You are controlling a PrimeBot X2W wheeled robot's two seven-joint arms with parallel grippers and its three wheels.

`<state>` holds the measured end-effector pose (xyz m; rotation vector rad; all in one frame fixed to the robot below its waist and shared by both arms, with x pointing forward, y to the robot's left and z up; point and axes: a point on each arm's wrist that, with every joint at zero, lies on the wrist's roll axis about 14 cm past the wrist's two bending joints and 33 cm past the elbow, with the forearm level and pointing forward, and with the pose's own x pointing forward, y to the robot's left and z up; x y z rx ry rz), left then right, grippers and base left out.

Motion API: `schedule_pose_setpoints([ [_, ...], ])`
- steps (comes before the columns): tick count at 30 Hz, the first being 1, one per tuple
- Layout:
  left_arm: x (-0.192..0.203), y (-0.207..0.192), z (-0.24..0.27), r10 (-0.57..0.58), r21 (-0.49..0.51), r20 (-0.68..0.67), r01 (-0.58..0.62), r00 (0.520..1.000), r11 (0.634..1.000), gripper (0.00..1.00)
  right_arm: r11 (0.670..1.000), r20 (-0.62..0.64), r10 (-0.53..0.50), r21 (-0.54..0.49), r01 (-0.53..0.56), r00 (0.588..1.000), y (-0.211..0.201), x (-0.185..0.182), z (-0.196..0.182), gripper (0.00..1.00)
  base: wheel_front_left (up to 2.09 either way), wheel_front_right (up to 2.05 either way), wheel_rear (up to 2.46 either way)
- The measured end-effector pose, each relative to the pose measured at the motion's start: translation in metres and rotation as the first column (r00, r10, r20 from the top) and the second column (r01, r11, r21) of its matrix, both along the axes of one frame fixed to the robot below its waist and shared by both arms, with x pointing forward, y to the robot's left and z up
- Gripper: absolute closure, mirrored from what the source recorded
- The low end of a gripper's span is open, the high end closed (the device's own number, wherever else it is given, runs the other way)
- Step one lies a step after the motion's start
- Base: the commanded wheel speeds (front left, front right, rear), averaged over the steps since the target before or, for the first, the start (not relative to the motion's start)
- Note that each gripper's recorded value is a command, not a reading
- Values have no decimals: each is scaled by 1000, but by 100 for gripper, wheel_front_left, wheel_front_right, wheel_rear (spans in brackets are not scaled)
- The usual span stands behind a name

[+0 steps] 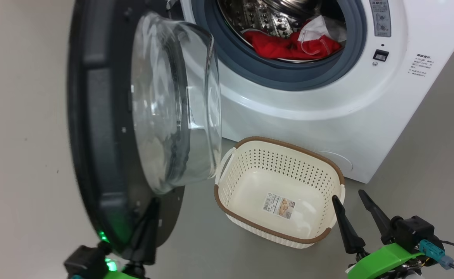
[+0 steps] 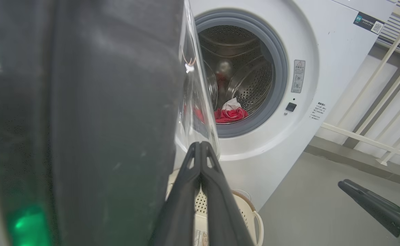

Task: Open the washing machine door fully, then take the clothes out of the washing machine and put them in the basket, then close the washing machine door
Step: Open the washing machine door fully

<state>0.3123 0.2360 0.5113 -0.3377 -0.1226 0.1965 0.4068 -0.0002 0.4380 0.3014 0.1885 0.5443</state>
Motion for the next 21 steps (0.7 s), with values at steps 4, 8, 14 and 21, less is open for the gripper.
schedule_pose_setpoints([
  [4,-6,25,-3,78,18,-14,-78,997,997,100,1000,5,9,1,-9,1000,4,4,0,0,0,0,0],
  [8,-15,48,-6,151,34,-32,-150,988,988,100,1000,7,16,5,-16,1000,7,6,1,0,0,0,0],
  [14,-29,78,-15,248,54,-67,-245,966,968,100,1000,3,19,3,-19,1000,8,6,-1,0,0,0,0],
  [21,-36,108,-18,328,83,-82,-322,941,943,100,1000,-5,15,1,-15,1000,6,7,-5,0,0,0,0],
])
